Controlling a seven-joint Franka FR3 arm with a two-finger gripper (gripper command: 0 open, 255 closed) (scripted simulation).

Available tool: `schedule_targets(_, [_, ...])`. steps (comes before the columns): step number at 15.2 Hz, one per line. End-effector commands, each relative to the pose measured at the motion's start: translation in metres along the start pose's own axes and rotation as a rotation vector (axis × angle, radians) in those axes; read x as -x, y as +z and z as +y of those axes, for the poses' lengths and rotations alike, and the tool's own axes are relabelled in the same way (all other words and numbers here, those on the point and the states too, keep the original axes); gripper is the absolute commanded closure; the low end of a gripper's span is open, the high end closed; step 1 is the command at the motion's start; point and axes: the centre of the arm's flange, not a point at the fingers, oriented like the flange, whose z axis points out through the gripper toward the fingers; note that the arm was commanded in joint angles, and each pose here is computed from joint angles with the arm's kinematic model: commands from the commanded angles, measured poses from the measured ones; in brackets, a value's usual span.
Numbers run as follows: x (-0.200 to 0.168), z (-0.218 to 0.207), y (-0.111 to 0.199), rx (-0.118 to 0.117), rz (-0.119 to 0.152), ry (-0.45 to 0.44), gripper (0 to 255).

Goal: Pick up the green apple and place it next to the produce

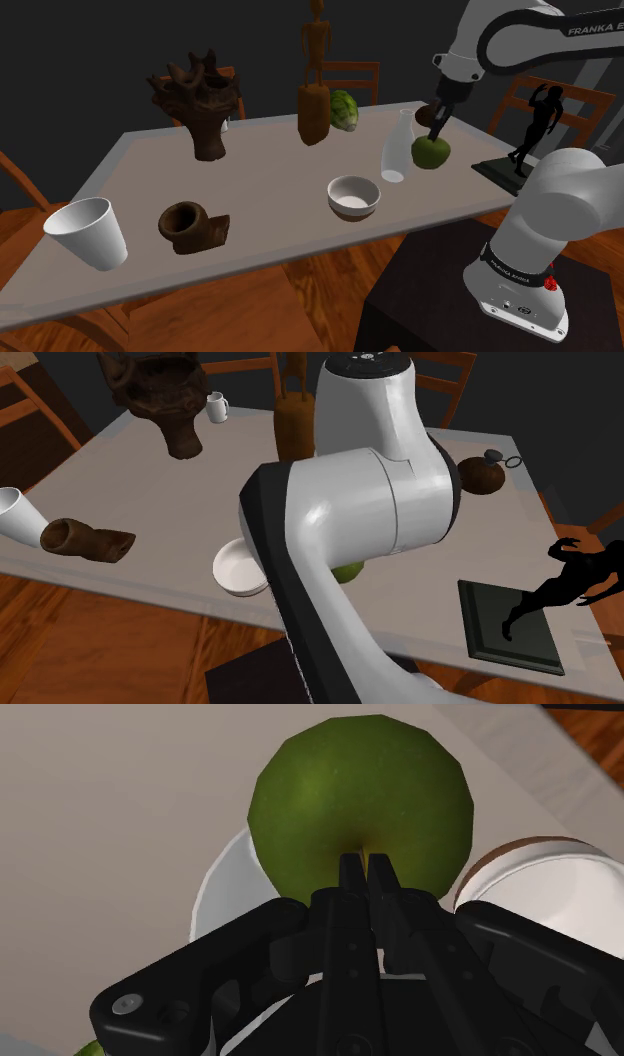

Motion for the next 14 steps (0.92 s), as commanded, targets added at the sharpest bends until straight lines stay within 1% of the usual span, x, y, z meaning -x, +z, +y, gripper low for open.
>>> schedule_targets(1, [-0.002,0.001,-0.011,0.0,0.0,0.0,255])
schedule_targets(14, [-0.01,0.006,-0.079,0.0,0.0,0.0,255])
